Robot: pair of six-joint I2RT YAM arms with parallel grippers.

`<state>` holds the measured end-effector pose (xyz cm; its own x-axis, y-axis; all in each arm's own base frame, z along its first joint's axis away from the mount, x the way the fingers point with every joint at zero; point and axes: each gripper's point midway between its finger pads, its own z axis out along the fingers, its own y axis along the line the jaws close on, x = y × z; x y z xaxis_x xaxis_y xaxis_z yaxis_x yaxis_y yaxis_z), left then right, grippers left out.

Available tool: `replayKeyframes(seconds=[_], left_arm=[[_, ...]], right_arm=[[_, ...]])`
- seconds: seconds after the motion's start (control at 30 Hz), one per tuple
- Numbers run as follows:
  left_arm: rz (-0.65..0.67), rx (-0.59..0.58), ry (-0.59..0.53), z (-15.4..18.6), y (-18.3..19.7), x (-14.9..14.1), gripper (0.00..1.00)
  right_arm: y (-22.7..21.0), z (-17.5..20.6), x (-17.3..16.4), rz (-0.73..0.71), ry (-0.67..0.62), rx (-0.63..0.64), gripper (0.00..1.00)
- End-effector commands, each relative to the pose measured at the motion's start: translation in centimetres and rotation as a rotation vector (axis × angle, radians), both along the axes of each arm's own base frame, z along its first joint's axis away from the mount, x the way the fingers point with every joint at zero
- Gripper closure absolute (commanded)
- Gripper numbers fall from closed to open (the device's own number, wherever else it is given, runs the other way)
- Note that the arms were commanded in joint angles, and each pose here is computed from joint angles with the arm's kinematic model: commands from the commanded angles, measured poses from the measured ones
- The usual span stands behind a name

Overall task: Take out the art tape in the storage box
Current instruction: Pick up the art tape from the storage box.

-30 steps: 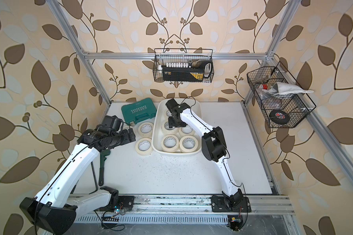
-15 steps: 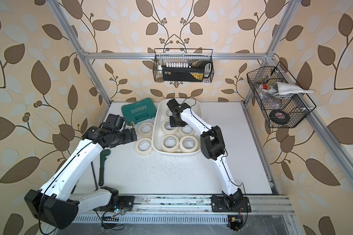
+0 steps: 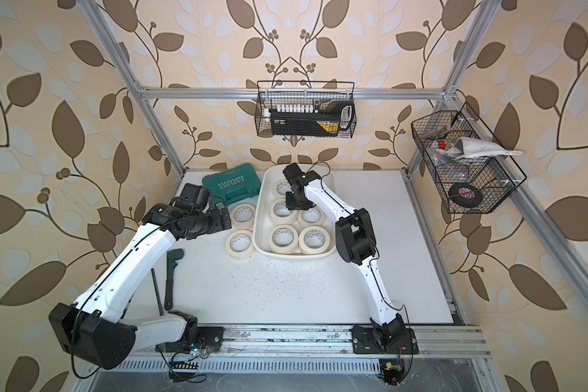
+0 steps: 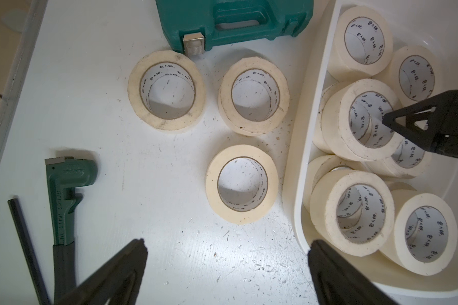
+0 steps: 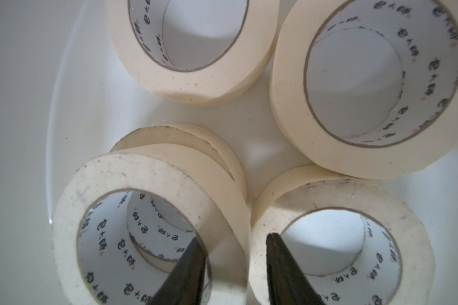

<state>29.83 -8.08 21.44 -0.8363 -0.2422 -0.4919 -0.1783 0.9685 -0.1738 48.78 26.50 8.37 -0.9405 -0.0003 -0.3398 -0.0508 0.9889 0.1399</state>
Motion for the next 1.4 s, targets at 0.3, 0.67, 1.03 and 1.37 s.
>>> replayKeyframes(seconds=[0.3,0.67,1.03,1.37], left_arm=[[-0.043,-0.046,0.002,1.5,-1.6,1.7,0.01],[-0.094,-0.049,-0.005,2.7,-2.3,2.5,0.01],[-0.191,-0.078,0.014,4.5,-5.2,3.5,0.02],[-0.466,-0.080,-0.027,5.8,-13.3,2.3,0.02]], right_arm=[[-0.6,1.5,0.0,0.020,-0.023,0.005,0.89],[-2.7,8.8,-1.8,0.007,-0.140,0.002,0.97],[-5.4,14.3,-6.6,0.010,-0.223,-0.058,0.98],[-6.2,14.8,-12.2,0.028,-0.225,-0.068,0.98]])
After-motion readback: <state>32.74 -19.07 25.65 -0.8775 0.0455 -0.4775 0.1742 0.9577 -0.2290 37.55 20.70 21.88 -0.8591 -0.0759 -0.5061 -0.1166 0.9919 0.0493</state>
